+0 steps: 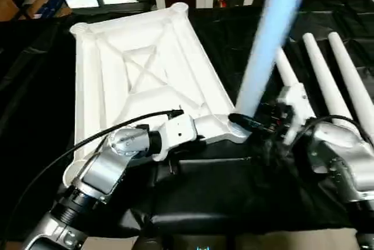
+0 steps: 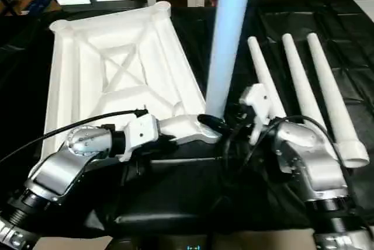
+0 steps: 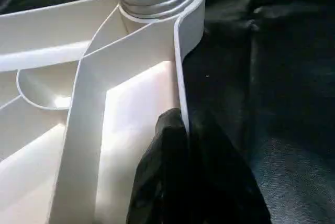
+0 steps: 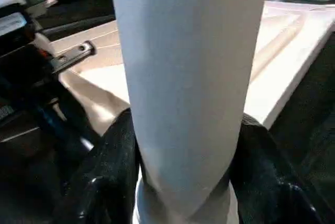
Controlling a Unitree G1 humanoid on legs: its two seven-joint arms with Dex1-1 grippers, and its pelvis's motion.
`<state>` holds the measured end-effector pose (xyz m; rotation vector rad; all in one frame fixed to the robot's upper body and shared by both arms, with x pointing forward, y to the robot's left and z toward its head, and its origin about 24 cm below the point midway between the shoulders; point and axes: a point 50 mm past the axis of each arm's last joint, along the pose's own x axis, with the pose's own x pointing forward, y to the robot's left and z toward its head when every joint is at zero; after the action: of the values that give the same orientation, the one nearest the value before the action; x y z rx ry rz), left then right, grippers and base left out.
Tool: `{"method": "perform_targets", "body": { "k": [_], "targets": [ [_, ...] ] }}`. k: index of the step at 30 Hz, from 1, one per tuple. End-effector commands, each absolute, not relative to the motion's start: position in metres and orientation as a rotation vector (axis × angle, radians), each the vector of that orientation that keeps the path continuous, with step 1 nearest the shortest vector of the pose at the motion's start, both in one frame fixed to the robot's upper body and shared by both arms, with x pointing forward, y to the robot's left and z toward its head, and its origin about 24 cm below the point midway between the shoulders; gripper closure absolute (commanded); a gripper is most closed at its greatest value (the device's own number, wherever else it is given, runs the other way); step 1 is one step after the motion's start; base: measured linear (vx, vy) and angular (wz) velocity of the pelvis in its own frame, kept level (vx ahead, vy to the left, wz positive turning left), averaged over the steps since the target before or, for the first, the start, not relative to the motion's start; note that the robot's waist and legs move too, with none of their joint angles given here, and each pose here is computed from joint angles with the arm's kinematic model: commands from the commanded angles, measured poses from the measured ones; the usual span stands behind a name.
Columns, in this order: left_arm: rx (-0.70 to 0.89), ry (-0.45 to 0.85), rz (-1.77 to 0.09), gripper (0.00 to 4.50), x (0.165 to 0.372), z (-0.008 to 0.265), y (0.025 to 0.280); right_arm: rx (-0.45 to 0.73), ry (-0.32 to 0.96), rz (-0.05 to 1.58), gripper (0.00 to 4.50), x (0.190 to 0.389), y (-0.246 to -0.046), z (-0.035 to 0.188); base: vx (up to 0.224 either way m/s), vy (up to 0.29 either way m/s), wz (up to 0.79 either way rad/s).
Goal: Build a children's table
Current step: Rotate leg to tighten
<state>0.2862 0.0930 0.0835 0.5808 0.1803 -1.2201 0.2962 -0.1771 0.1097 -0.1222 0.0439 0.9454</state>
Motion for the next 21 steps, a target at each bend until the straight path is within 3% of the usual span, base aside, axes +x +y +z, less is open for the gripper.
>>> {"method": "perform_targets", "body": {
  "k": [1, 2, 3, 4, 6, 8, 10, 14, 16, 18, 20, 21],
  "targets": [
    [0.601, 0.315, -1.284, 4.5, 0.273, 0.058, 0.091, -0.117, 0.118, 0.656, 2.54, 0.313, -0.194, 0.097, 0.0, 0.0, 0.0],
    [0.597, 0.326, -1.268, 4.5, 0.274, 0.057, 0.087, -0.094, 0.133, 0.573, 2.55, 0.318, -0.192, 0.091, 0.0, 0.0, 0.0],
    [0.584, 0.345, -1.222, 4.5, 0.278, 0.056, 0.074, -0.037, 0.183, 0.378, 2.56, 0.33, -0.185, 0.077, 0.0, 0.0, 0.0],
    [0.584, 0.345, -1.222, 4.5, 0.278, 0.056, 0.074, -0.037, 0.183, 0.378, 2.56, 0.33, -0.185, 0.077, 0.0, 0.0, 0.0],
    [0.545, 0.357, -1.141, 4.5, 0.284, 0.056, 0.051, 0.034, 0.247, 0.124, 2.56, 0.343, -0.176, 0.059, -0.026, 0.008, -0.07],
    [0.529, 0.356, -1.112, 4.5, 0.286, 0.057, 0.042, 0.06, 0.27, 0.054, 2.56, 0.347, -0.171, 0.053, -0.026, 0.008, -0.07],
    [0.48, 0.352, -1.067, 4.5, 0.288, 0.06, 0.016, 0.117, 0.315, 0.012, 2.56, 0.354, -0.147, 0.042, 0.0, 0.0, 0.0],
    [0.472, 0.338, -1.076, 4.5, 0.288, 0.063, 0.003, 0.171, 0.302, 0.079, 2.56, 0.36, -0.123, 0.044, 0.0, 0.0, 0.0],
    [0.493, 0.316, -1.07, 4.5, 0.293, 0.065, 0.016, 0.162, 0.199, 0.239, 2.56, 0.364, -0.117, 0.064, 0.0, 0.0, 0.0],
    [0.515, 0.331, -1.039, 4.5, 0.298, 0.063, 0.039, 0.085, 0.113, 0.363, 2.0, 0.361, -0.125, 0.078, 0.0, 0.0, 0.0],
    [0.518, 0.34, -1.031, 4.5, 0.299, 0.062, 0.047, 0.06, 0.09, 0.401, 1.83, 0.359, -0.13, 0.082, 0.0, 0.0, 0.0],
    [0.529, 0.333, -1.056, 4.5, 0.299, 0.062, 0.066, 0.005, 0.045, 0.525, 1.76, 0.35, -0.144, 0.092, 0.0, 0.0, 0.0]
  ]
}}
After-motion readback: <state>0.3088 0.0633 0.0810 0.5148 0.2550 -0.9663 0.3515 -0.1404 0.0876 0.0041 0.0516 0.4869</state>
